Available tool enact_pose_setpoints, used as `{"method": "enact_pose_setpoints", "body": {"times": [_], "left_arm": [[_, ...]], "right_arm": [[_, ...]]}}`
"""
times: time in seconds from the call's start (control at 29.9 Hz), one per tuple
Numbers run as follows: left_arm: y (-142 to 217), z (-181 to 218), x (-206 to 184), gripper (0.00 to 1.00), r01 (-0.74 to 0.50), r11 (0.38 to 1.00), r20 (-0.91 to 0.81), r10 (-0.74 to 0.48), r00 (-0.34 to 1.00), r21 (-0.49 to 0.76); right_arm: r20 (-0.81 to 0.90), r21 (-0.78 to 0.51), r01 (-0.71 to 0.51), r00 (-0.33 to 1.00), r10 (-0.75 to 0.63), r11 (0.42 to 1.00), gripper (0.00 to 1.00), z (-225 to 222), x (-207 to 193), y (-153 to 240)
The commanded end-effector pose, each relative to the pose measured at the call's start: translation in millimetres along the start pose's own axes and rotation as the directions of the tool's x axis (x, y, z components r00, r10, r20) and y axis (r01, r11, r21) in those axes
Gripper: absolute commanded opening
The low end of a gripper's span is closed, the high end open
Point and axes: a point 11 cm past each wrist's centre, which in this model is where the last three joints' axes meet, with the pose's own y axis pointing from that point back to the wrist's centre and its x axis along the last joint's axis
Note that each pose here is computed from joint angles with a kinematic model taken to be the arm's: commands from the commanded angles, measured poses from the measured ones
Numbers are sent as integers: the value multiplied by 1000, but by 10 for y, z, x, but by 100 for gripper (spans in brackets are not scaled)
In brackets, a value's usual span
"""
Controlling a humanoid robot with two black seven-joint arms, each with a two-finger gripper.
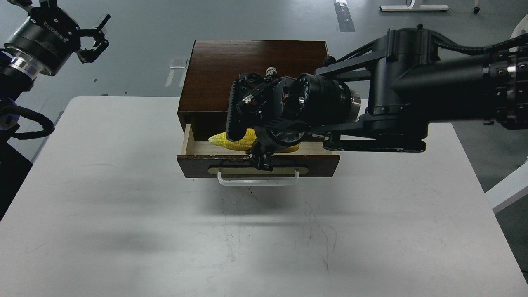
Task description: Put corn in drawer with both arms
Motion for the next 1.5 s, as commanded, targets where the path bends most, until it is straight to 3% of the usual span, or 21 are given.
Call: {"method": "enact_pose_setpoints", "body": {"times": [0.0, 0.5, 0.94, 0.97, 1.0, 1.04, 1.07, 1.24, 1.47], "left_arm": [[-4, 10, -4, 98, 1, 1000, 0, -1, 1000, -4], [-14, 4, -15, 98, 4, 1000, -2, -4, 1000, -4], [-30, 26, -29, 98, 8, 1000, -1, -8, 1000, -9], [-30, 26, -29, 98, 8, 1000, -1, -8, 1000, -9], [-29, 22, -29, 98, 8, 1000, -1, -8, 1000, -7], [-29, 22, -29, 98, 8, 1000, -1, -8, 1000, -7], [-32, 37, -29, 98, 8, 1000, 1, -8, 1000, -10], [-34, 44, -28, 98, 7, 1000, 2, -7, 1000, -12], [-35, 77, -24, 98, 6, 1000, 0, -6, 1000, -28]], "right_arm": [[4, -3, 0, 1000, 0, 1000, 52, 14, -3, -3], [9, -6, -1, 1000, 1, 1000, 54, 23, -6, -8], [26, -5, -6, 1000, 6, 1000, 64, 35, -15, -33], [26, -5, -6, 1000, 6, 1000, 69, 35, -15, -33], [30, -9, -7, 1000, 7, 1000, 83, 52, -16, -35], [33, -9, -10, 999, 10, 1000, 90, 56, -7, -31], [36, -9, -11, 999, 12, 1000, 93, 60, -2, -29], [58, -18, -58, 997, 59, 998, 94, 112, 142, 38], [319, -64, -286, 902, 291, 956, 100, 541, 727, 428]]}}
